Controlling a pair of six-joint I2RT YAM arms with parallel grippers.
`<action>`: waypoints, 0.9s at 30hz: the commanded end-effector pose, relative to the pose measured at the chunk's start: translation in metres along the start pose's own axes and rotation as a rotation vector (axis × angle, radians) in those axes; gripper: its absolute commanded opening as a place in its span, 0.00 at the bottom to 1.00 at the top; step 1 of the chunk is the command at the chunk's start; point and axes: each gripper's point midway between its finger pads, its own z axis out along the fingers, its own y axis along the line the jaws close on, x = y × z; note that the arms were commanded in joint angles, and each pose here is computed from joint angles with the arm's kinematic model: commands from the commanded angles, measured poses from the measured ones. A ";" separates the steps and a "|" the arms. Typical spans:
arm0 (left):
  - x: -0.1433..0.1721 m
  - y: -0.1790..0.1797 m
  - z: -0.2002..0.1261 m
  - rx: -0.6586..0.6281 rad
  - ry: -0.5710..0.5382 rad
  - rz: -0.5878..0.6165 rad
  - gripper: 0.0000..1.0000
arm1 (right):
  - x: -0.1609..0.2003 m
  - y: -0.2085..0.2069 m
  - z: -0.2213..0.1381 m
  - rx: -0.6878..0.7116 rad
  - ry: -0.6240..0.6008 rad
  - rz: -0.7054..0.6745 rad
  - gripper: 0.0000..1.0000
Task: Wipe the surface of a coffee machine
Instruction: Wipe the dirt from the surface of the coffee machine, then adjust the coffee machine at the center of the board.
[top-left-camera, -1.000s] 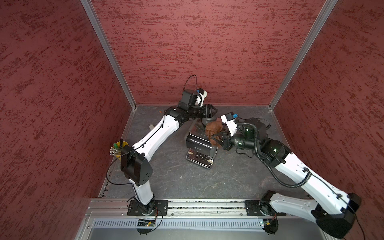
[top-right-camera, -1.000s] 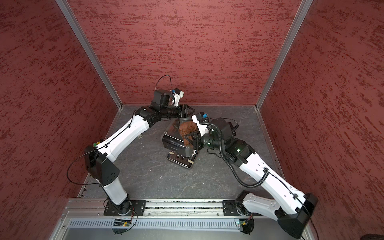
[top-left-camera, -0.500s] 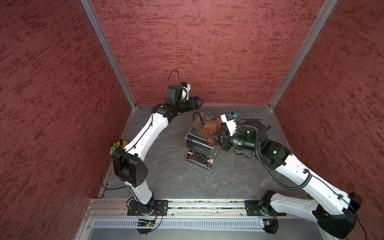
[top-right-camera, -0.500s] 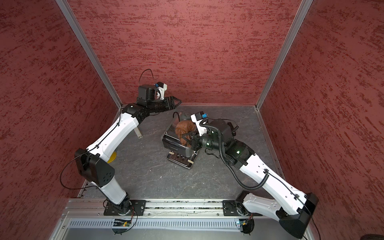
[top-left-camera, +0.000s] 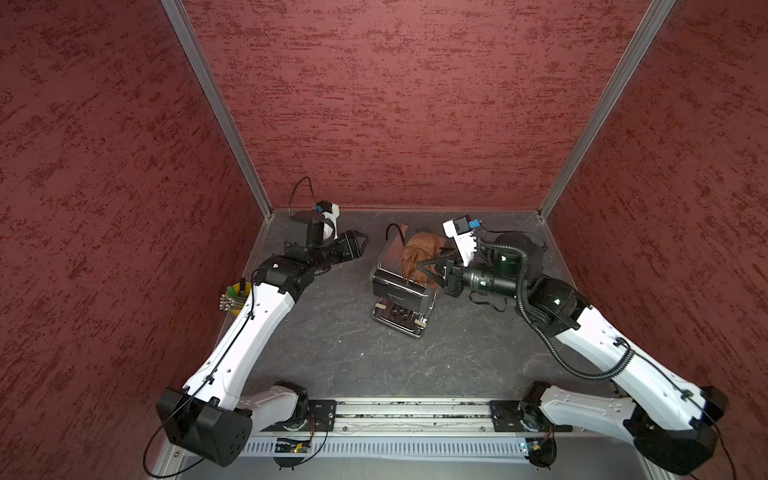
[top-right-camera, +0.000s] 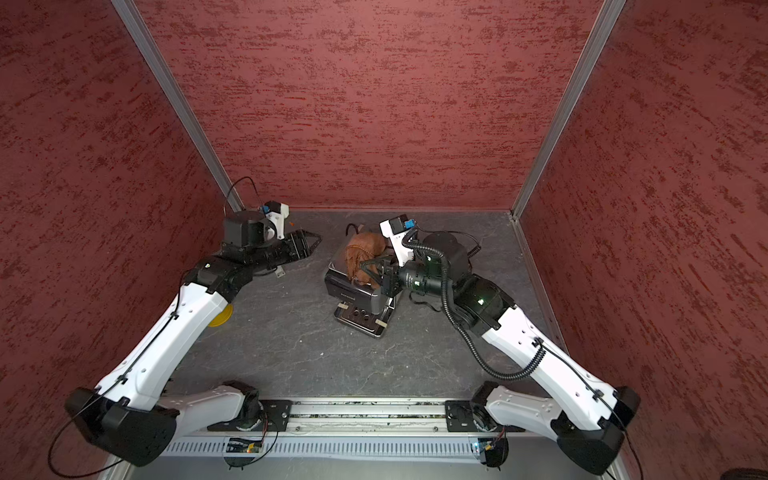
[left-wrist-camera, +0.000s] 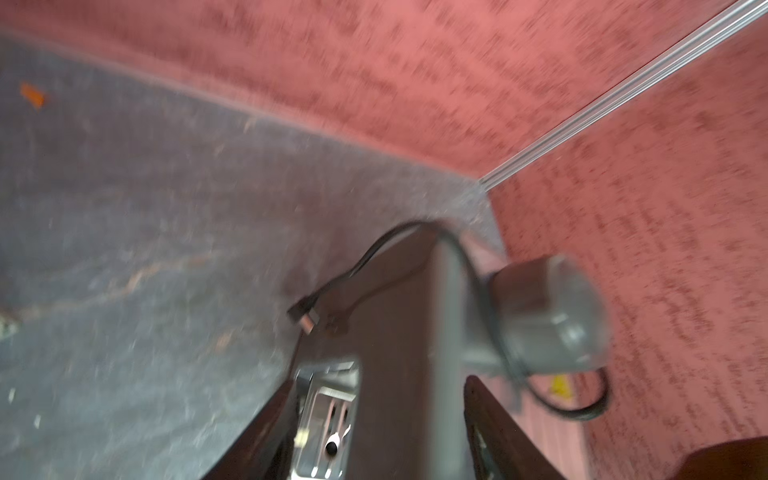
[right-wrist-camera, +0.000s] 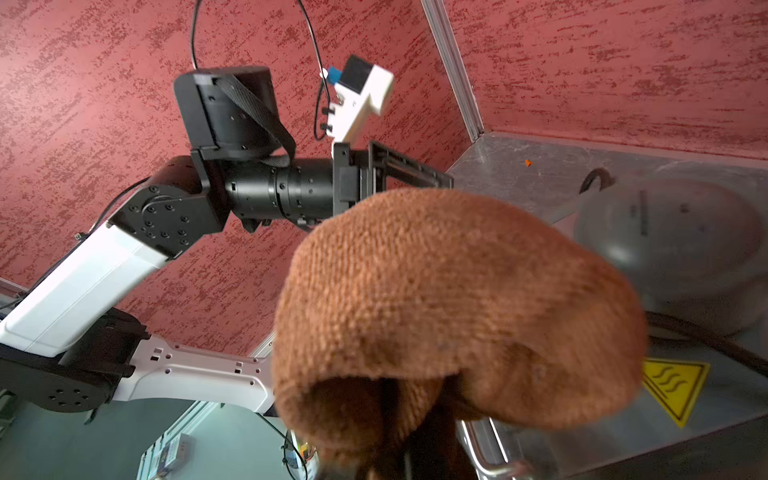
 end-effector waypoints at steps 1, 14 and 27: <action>0.029 0.006 0.000 -0.005 0.068 -0.039 0.62 | -0.003 0.007 -0.003 -0.024 -0.015 -0.014 0.00; 0.087 0.004 0.007 0.016 0.177 -0.054 0.61 | -0.002 0.005 -0.002 -0.020 -0.023 -0.019 0.00; 0.099 -0.012 0.006 0.069 0.194 -0.072 0.61 | 0.005 -0.004 0.001 0.014 0.003 -0.020 0.00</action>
